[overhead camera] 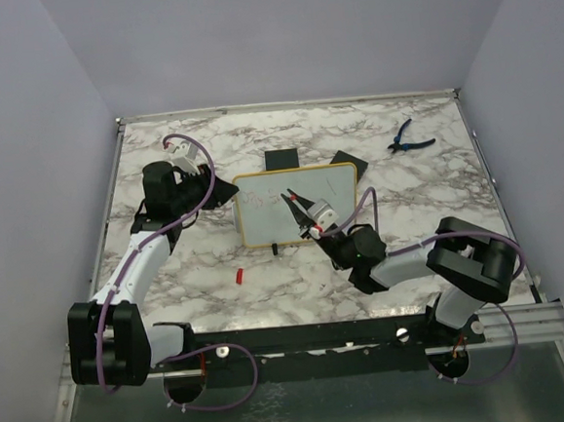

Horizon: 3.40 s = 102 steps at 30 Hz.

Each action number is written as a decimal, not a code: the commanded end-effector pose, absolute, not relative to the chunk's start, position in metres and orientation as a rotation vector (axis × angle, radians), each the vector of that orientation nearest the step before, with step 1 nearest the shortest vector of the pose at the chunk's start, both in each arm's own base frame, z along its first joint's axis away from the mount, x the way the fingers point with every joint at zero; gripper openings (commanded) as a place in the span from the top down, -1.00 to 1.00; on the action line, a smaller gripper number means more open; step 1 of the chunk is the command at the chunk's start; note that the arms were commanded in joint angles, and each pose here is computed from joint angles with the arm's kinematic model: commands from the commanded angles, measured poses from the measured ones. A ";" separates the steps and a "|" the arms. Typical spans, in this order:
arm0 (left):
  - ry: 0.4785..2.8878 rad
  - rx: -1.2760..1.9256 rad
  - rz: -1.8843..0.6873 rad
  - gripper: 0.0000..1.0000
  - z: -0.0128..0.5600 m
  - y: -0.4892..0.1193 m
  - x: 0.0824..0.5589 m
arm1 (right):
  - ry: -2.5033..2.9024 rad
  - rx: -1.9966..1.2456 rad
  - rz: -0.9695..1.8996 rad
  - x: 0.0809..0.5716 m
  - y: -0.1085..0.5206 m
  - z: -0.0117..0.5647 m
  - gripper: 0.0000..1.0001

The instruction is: Write a sentence on the whiteboard

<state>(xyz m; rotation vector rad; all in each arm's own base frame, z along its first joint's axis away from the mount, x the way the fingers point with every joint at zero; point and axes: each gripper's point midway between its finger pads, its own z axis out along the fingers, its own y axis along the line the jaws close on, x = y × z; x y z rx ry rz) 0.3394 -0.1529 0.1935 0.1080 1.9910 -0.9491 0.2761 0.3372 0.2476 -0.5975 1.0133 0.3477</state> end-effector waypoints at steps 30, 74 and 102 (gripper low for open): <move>1.955 0.139 -0.938 0.53 0.203 -0.154 0.338 | 0.910 -0.449 0.341 0.287 0.334 0.278 0.98; 1.955 0.140 -0.940 0.53 0.203 -0.154 0.338 | 0.889 -0.435 0.301 0.289 0.329 0.289 0.98; 1.951 0.143 -0.941 0.53 0.205 -0.154 0.338 | 0.955 -0.456 0.304 0.285 0.319 0.262 0.98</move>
